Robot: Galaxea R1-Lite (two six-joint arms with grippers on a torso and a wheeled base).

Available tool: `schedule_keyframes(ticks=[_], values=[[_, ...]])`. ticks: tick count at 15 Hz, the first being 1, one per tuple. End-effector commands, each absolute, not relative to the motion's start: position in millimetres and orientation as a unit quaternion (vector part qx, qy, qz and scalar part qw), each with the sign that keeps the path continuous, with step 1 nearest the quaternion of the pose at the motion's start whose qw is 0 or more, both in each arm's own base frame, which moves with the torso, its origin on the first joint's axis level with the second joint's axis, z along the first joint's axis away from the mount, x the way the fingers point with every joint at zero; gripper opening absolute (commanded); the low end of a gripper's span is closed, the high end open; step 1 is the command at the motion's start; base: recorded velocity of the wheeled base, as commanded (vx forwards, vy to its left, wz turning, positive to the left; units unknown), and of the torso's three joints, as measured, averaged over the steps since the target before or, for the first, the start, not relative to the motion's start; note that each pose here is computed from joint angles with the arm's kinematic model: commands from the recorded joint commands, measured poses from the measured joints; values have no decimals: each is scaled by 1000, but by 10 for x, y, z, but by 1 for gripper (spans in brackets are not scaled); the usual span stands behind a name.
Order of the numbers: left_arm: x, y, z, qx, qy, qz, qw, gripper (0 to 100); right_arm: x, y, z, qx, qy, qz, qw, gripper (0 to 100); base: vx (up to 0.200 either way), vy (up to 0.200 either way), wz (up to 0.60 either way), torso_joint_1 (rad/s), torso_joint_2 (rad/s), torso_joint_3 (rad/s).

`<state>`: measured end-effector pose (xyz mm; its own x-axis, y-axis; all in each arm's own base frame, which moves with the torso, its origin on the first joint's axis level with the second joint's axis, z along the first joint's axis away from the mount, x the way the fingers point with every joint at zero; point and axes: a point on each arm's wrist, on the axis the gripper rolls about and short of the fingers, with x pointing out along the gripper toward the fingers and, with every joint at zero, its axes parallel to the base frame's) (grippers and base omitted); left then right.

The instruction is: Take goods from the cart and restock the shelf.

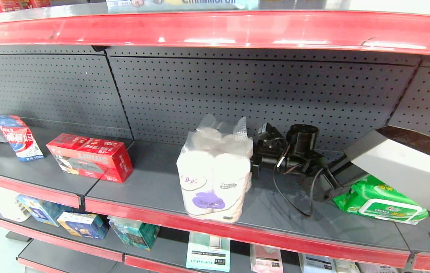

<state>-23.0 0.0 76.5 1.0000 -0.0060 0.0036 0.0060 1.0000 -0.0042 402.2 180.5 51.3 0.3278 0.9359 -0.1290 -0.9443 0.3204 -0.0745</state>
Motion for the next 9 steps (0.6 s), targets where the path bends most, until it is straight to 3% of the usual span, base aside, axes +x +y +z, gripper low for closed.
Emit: schedule_keyframes(ticks=[1, 9], values=[[-229, 0, 765, -2, -2, -3, 1000, 100, 4030, 1793, 486, -67, 35, 578, 812, 0, 0, 0, 0, 0, 0, 0], [-229, 0, 765, -2, -2, -3, 1000, 100, 4106, 1745, 501, -68, 25, 579, 812, 0, 0, 0, 0, 0, 0, 0]])
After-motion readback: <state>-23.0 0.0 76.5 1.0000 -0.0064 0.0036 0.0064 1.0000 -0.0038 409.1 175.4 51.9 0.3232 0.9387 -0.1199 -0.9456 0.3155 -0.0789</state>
